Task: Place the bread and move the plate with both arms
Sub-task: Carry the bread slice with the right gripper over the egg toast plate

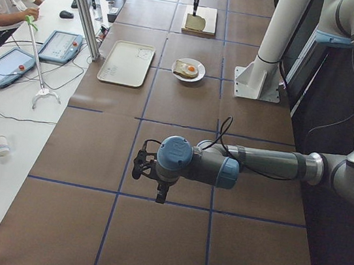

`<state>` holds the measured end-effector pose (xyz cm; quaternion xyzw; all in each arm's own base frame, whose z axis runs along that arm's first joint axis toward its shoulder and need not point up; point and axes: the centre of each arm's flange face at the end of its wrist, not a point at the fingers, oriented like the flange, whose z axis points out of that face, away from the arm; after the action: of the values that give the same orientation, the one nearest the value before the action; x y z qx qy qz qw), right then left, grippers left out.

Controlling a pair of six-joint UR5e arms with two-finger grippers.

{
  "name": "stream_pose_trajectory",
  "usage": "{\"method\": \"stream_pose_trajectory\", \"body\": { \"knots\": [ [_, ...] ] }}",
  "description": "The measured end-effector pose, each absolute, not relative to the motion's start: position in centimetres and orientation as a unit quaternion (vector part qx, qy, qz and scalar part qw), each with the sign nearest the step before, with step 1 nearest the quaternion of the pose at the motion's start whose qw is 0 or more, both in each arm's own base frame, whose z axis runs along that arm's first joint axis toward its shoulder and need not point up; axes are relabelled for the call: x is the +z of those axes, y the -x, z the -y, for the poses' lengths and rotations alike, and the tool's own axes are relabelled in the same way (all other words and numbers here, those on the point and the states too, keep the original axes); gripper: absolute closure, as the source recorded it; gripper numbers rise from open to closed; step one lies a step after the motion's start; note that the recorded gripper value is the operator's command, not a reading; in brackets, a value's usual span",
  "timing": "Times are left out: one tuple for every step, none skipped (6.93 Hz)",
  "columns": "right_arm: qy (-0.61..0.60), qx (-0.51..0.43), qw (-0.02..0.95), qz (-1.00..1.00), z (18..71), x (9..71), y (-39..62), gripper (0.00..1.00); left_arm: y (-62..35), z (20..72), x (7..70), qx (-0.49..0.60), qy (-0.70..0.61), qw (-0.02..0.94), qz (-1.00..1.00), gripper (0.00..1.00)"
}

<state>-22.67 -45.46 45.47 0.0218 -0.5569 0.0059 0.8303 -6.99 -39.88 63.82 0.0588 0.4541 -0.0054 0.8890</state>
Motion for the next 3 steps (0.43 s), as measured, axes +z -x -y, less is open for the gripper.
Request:
{"method": "stream_pose_trajectory", "body": {
  "knots": [
    [-0.017,0.011,0.815,0.580,46.8,41.1,24.8,1.00,7.0,39.9,63.9,-0.006,-0.058,0.889,-0.454,0.00],
    [-0.008,0.002,0.801,0.598,47.1,37.0,28.0,1.00,7.0,39.8,63.9,-0.006,-0.058,0.889,-0.454,0.00],
    [-0.001,-0.014,0.790,0.613,47.2,33.2,31.9,1.00,7.0,39.8,63.9,-0.006,-0.058,0.889,-0.454,0.00]
  ]
}}
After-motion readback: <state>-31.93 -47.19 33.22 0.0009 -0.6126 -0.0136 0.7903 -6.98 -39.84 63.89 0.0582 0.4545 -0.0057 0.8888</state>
